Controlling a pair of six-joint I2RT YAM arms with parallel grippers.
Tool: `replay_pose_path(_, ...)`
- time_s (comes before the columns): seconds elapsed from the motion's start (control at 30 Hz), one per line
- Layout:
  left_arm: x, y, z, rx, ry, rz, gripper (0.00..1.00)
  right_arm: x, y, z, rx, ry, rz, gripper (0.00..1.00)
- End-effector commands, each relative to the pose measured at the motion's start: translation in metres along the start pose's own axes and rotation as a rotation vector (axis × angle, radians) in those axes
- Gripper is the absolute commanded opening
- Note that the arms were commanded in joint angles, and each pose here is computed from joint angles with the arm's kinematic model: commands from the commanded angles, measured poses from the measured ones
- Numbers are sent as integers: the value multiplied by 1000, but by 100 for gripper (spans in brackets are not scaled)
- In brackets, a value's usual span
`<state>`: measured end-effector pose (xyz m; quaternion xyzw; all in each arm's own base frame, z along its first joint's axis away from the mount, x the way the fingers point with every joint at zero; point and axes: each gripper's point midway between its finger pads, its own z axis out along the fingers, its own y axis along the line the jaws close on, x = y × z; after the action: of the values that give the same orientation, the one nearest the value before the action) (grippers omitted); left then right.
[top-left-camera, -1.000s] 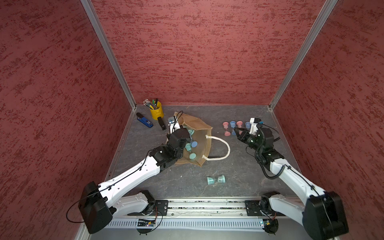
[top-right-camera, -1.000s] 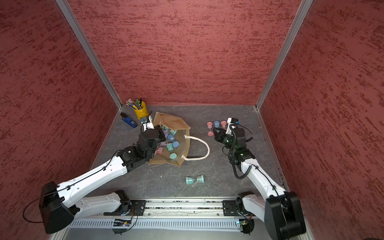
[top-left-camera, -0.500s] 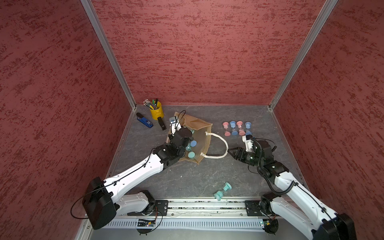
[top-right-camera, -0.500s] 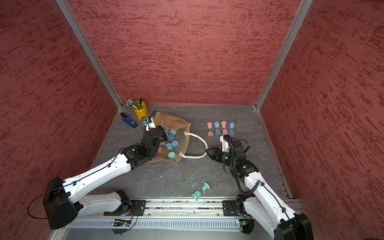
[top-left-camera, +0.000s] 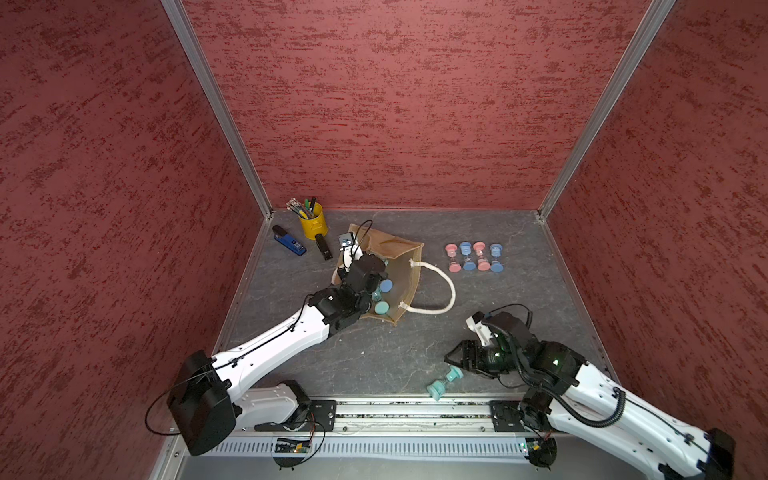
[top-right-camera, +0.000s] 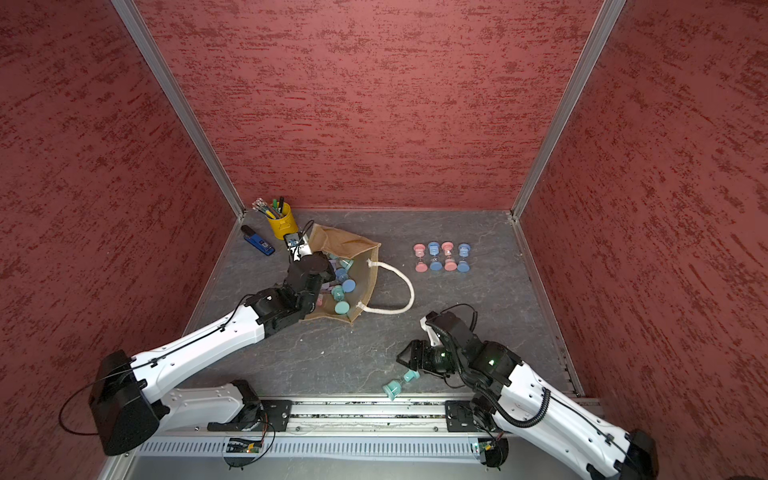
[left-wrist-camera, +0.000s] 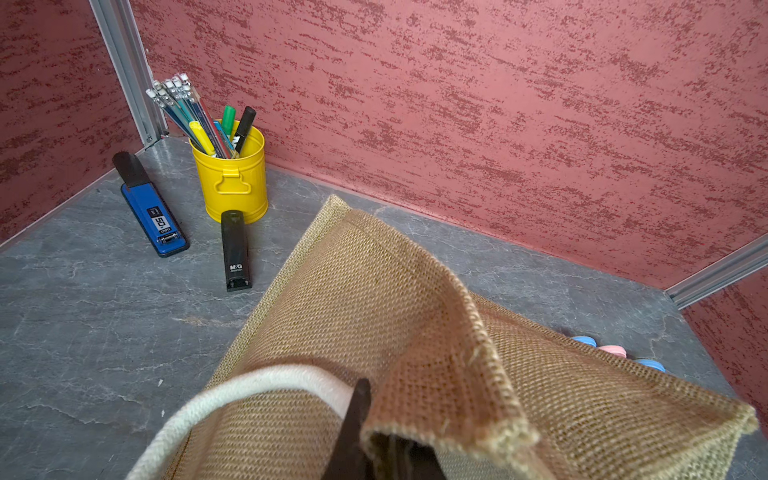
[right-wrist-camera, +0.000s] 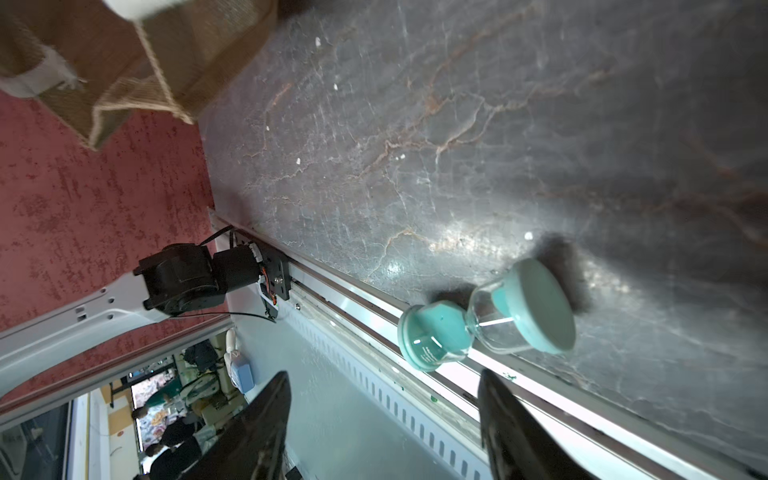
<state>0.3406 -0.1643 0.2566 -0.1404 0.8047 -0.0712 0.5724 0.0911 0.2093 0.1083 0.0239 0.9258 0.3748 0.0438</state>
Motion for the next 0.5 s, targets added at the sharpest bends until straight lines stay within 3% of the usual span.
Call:
replay_pose_path(0.0,19,14,5,-42,59,55,1,-4,-4,13,57,-65,158,71)
replay_pose_path(0.17,22,15,5,-36,65,53,1,8,-13,20,219,-37,172,71)
replay_pose_path(0.47,22,17,4,-15,57,18,1,6,-32,45,304,-81,316,71)
